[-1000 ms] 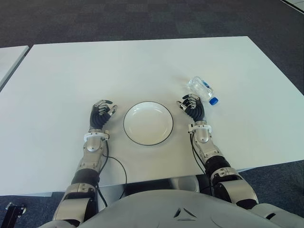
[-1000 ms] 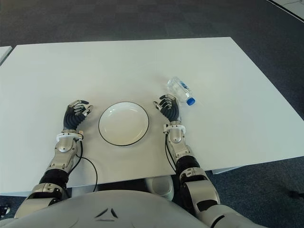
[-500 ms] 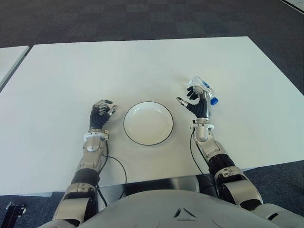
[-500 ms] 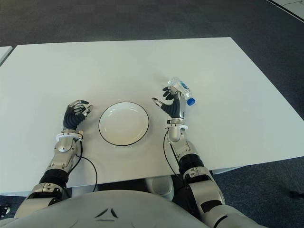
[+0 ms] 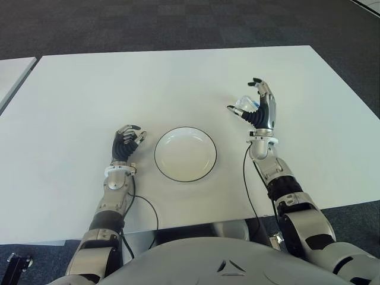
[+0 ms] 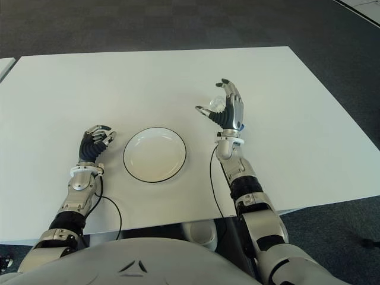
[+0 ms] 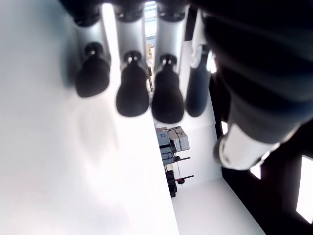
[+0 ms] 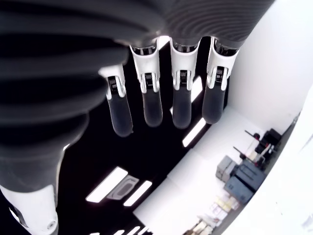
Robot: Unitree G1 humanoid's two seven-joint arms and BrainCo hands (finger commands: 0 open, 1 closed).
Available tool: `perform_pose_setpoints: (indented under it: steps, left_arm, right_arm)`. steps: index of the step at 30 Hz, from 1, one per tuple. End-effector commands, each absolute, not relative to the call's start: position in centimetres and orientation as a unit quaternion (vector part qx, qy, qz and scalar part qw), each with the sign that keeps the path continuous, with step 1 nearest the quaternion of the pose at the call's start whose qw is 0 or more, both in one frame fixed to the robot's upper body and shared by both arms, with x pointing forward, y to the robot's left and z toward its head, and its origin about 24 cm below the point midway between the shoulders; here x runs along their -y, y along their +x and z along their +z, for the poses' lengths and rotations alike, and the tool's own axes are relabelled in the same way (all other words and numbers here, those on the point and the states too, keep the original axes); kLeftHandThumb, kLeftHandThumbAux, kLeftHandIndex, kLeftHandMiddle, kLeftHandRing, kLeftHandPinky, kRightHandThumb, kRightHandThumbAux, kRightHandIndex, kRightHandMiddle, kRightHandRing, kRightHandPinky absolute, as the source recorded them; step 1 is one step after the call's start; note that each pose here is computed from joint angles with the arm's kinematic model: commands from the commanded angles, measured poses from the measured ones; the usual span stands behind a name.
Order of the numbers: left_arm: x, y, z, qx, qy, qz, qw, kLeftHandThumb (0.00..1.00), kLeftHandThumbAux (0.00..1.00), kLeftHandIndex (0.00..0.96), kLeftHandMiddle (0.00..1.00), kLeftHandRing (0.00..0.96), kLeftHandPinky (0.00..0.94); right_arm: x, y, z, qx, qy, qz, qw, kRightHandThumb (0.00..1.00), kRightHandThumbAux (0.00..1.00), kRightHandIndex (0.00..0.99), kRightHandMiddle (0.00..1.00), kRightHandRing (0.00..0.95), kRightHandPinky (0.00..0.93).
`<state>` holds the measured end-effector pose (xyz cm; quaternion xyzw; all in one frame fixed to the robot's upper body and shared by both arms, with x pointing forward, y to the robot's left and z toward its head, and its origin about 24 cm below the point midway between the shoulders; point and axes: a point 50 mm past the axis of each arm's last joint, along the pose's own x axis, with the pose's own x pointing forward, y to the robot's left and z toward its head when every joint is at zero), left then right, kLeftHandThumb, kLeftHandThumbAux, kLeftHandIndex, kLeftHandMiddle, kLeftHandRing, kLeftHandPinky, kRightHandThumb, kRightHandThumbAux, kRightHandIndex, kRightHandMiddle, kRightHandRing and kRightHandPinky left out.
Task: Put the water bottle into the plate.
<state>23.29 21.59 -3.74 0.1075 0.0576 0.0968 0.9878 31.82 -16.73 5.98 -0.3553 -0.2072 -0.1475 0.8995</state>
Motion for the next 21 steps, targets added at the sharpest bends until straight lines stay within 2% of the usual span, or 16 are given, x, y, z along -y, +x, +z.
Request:
perform_pose_setpoints:
  steps: [1, 8, 21]
  left_arm:
    - [-21.3, 21.7, -5.8, -0.12, 0.11, 0.094, 0.982, 0.704, 0.718, 0.437, 0.765, 0.76, 0.745]
    - [-21.2, 21.7, -5.7, -0.119, 0.105, 0.094, 0.983, 0.704, 0.718, 0.437, 0.781, 0.775, 0.764]
    - [-21.2, 21.5, -5.7, -0.12, 0.098, 0.093, 0.984, 0.703, 0.719, 0.437, 0.778, 0.77, 0.749]
  right_arm:
    - [17.2, 32.6, 5.8, 0.175, -0.384, -0.163, 0.892, 0.301, 0.662, 0.017, 0.055, 0.088, 0.14]
    - [17.4, 33.3, 6.2, 0.148, -0.395, -0.18, 0.889, 0.191, 0.621, 0.001, 0.004, 0.01, 0.022]
    - [18.1, 35.6, 5.5, -0.012, -0.479, -0.174, 0.86, 0.179, 0.549, 0.0, 0.0, 0.0, 0.0]
